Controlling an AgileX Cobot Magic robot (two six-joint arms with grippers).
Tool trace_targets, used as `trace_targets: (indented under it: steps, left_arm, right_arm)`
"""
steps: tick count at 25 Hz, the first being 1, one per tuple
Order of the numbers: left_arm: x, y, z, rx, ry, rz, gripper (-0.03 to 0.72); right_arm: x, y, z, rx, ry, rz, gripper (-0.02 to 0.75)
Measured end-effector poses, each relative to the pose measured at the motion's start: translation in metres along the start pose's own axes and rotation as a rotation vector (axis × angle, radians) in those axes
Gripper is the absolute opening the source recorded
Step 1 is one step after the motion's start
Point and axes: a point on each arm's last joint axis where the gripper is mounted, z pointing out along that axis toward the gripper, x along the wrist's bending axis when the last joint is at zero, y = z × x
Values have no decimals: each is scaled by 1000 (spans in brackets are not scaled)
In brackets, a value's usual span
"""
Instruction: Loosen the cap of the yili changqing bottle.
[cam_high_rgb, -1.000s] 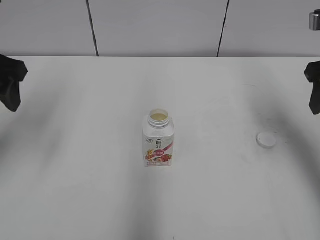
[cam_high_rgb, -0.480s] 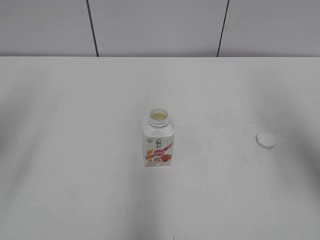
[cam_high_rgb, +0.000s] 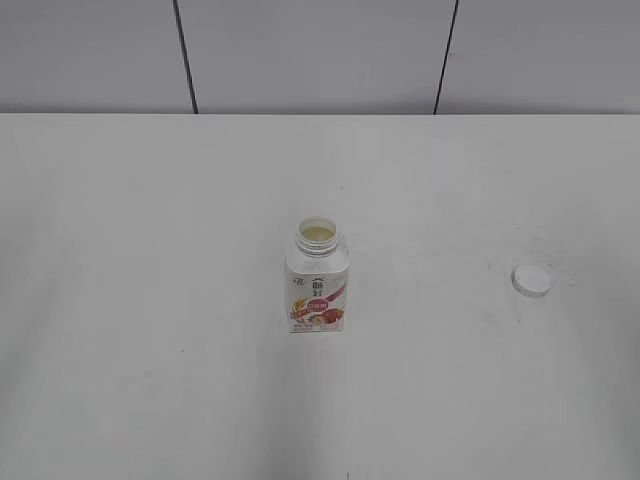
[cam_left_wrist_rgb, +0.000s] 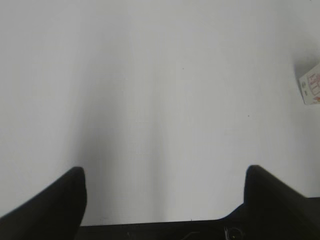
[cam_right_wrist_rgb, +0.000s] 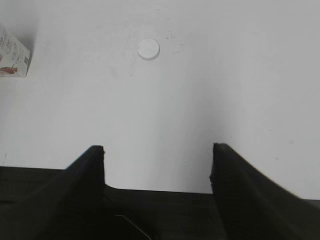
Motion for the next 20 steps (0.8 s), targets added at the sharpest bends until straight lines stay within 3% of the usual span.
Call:
trace_targets:
  steps: [4, 13, 20]
  left_arm:
    - [3, -30, -14, -96, -13, 40, 582]
    - [6, -85, -21, -270, -53, 20, 578]
    - [5, -90, -13, -313, -53, 18, 578]
  right_arm:
    - [0, -32, -8, -71, -2, -7, 526]
    - [0, -87, -1, -198, -8, -68, 526]
    - [-1, -104, -3, -317, -24, -91, 526]
